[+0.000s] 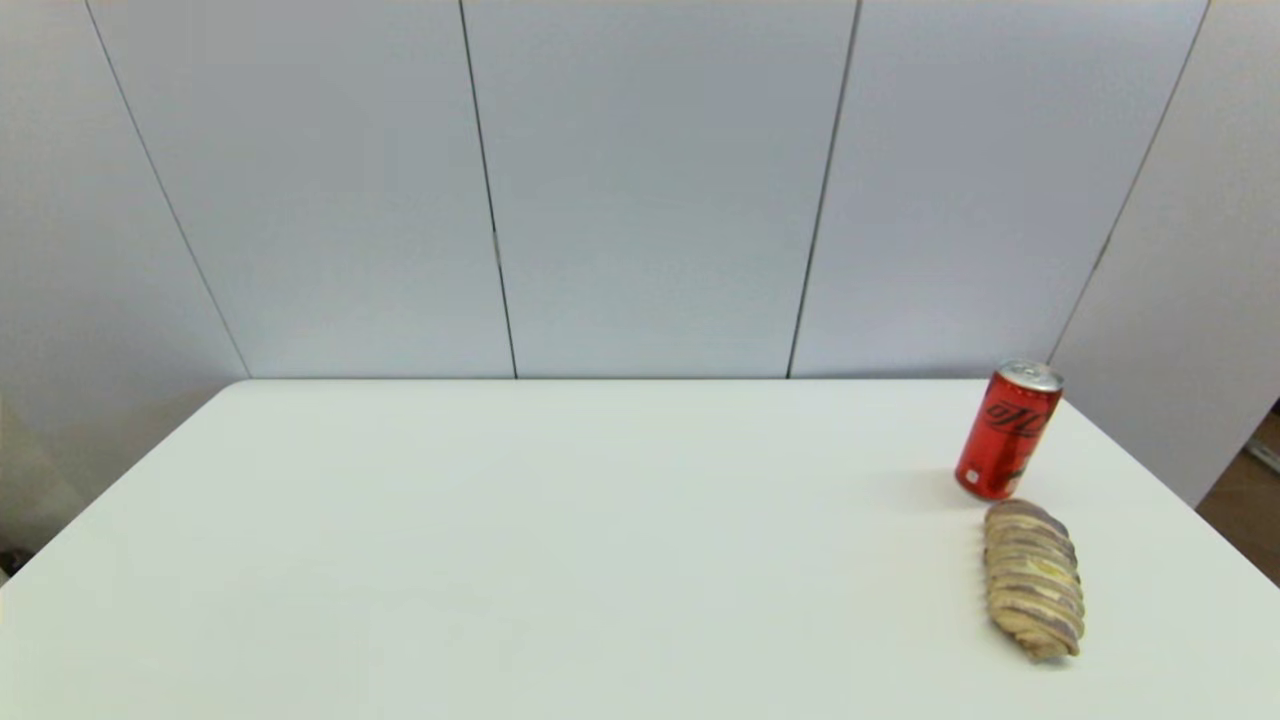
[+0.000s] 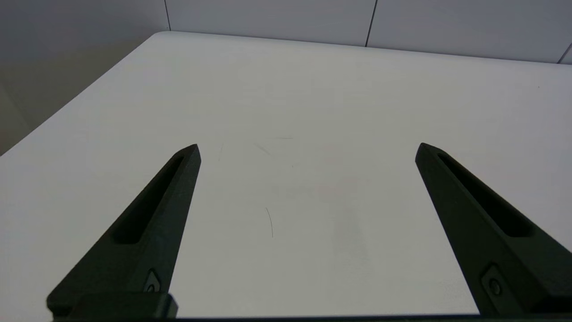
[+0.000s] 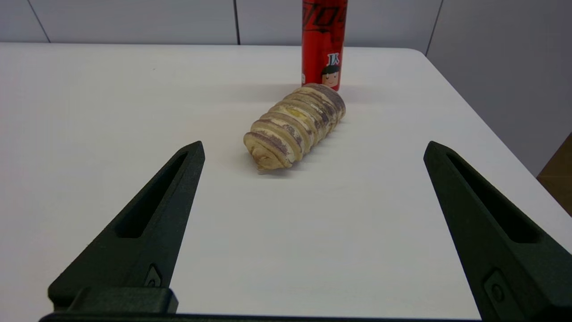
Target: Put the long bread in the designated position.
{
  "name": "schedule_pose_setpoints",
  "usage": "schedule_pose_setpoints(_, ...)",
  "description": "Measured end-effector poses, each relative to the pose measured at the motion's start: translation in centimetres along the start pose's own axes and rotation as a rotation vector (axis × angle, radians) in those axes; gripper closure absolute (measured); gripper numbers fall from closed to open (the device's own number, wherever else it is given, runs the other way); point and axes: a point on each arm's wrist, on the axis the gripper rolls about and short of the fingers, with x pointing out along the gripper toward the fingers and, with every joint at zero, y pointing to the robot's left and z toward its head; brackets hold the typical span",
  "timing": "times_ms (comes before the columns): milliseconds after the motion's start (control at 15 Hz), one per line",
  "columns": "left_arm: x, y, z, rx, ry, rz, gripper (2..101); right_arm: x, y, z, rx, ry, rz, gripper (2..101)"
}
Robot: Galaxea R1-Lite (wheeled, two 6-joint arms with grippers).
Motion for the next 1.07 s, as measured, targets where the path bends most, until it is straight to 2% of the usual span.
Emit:
schedule_pose_setpoints(533,0.0,0.0,0.0,0.0,0.0,0.0,5.4,0.0,0.03,-0.01,-0.016,0.001,0.01,5.0)
schedule_pose_setpoints(1067,0.0,0.0,0.0,0.0,0.001,0.0,5.4,0.0,0.0,0.0,-0.001,0.0,0.0,5.0)
